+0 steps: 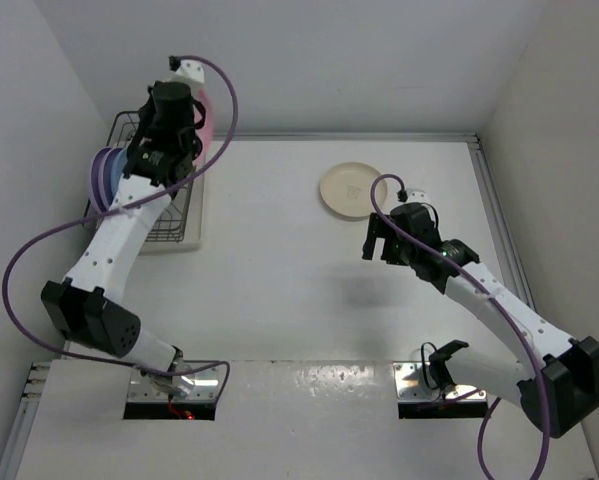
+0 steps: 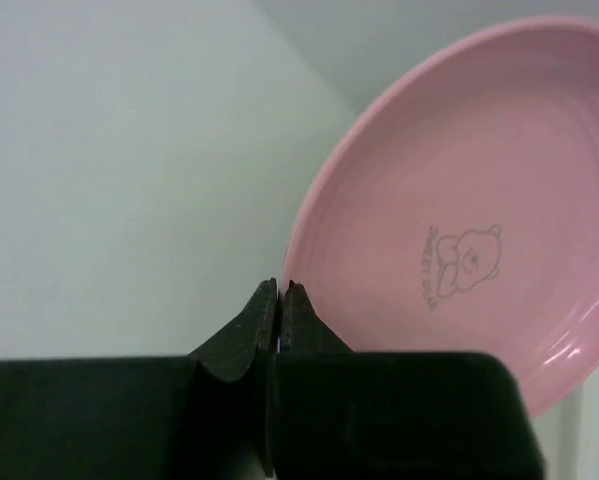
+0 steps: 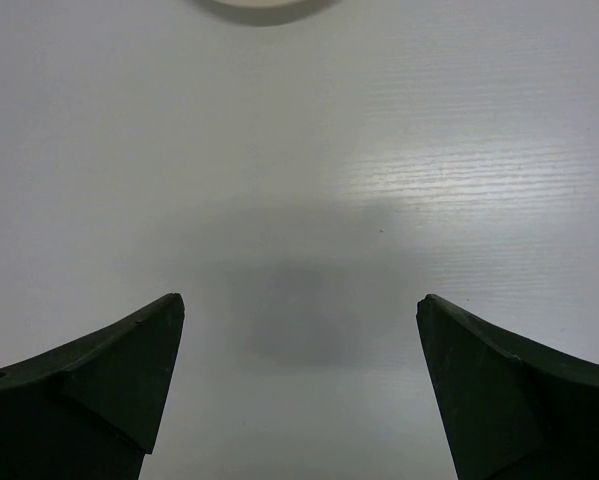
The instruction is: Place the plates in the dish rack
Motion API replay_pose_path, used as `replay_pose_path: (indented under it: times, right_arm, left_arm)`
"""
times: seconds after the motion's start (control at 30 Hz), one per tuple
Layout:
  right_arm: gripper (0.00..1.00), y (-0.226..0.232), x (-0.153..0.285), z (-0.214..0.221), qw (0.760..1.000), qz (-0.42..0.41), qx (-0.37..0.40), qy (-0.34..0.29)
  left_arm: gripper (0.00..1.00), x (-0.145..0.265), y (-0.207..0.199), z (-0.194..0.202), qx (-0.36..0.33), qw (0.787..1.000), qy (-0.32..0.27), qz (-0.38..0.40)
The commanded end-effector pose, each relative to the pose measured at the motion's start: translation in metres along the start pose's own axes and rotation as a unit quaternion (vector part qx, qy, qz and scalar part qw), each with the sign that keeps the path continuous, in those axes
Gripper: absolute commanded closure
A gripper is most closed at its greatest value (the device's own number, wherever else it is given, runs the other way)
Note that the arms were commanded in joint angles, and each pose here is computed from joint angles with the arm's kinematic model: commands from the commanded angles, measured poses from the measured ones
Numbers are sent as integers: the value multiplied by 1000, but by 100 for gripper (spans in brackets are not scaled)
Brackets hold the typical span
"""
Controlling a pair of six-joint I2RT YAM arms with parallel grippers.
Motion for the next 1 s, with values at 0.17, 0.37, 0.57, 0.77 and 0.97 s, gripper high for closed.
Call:
replay_pose_path:
  times: [0.17, 0.37, 0.57, 0.77, 0.97]
  right_arm:
    - [0, 10, 10, -20, 999, -22, -3, -31]
    - [0, 12, 13, -22, 999, -30, -8, -31]
    - [0, 14, 20, -29, 999, -29, 1, -32]
    - [0, 16, 24, -35, 999, -31, -3, -34]
    - [0, 19, 29, -39, 999, -35, -11, -36]
  left_arm:
    - [100, 12, 44, 58, -134, 970, 74, -187]
    - [100, 15, 44, 74, -137, 962, 89, -217]
    - [100, 27, 33, 82, -170, 954, 72, -235]
    - [100, 26, 36, 96, -210, 939, 61, -264]
    - [100, 15, 50, 104, -201, 936, 68, -280]
Point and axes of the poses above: each gripper's point midway between its finger pads, its own x axis back along the fingers, its own y axis along the line the jaws close on, z = x × y, the point moved 1 cm from there along x, back along the fingers, and after that the axes turned 1 degree about -x, right-handed, at the moved point
